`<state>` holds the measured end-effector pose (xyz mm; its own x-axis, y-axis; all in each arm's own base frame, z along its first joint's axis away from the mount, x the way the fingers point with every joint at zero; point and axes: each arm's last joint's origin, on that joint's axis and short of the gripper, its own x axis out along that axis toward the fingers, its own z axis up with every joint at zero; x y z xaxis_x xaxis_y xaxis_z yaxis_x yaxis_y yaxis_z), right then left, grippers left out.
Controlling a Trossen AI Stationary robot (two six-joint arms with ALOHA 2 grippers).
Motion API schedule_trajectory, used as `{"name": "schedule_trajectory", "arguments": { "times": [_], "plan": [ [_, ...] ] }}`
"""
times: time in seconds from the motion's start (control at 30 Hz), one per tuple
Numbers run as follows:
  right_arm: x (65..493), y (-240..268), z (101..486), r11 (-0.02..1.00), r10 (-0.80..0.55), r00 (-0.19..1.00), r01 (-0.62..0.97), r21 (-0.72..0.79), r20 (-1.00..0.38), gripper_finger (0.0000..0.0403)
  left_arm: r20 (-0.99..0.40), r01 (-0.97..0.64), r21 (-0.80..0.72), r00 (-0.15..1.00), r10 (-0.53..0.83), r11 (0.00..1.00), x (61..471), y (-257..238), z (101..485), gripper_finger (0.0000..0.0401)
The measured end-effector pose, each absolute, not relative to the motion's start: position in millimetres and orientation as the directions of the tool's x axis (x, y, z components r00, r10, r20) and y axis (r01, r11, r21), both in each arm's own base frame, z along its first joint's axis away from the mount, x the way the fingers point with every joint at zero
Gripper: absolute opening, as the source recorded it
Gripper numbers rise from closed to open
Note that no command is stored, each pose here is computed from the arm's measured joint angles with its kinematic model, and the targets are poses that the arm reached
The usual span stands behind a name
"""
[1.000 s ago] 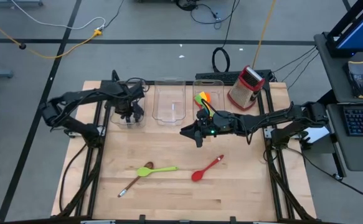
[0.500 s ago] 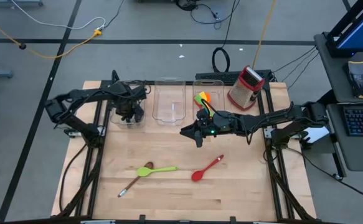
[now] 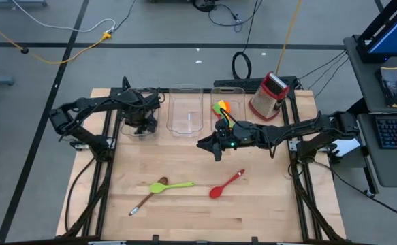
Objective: Pick & Place Kitchen Items
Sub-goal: Put the red serving spoon into the middle transparent bin
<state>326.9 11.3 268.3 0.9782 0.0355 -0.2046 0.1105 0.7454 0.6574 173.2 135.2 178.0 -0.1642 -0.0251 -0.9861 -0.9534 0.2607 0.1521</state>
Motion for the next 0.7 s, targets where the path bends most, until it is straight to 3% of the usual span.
{"name": "schedule_trajectory", "arguments": {
  "times": [0.33, 0.7],
  "plan": [
    [326.9, 11.3, 268.3, 0.743, 0.035, 0.978, 0.111, 0.660, -0.205, 0.0105, -0.993, -0.960, 0.114, -0.116, 0.007, 0.256, 169.5, 132.2, 189.6, 0.0189],
    [326.9, 11.3, 268.3, 0.743, 0.036, 0.978, 0.111, 0.660, -0.205, 0.0105, -0.983, -0.970, -0.057, 0.095, 0.155, 0.235, 148.5, 113.7, 236.3, 0.0189]
  ]
}}
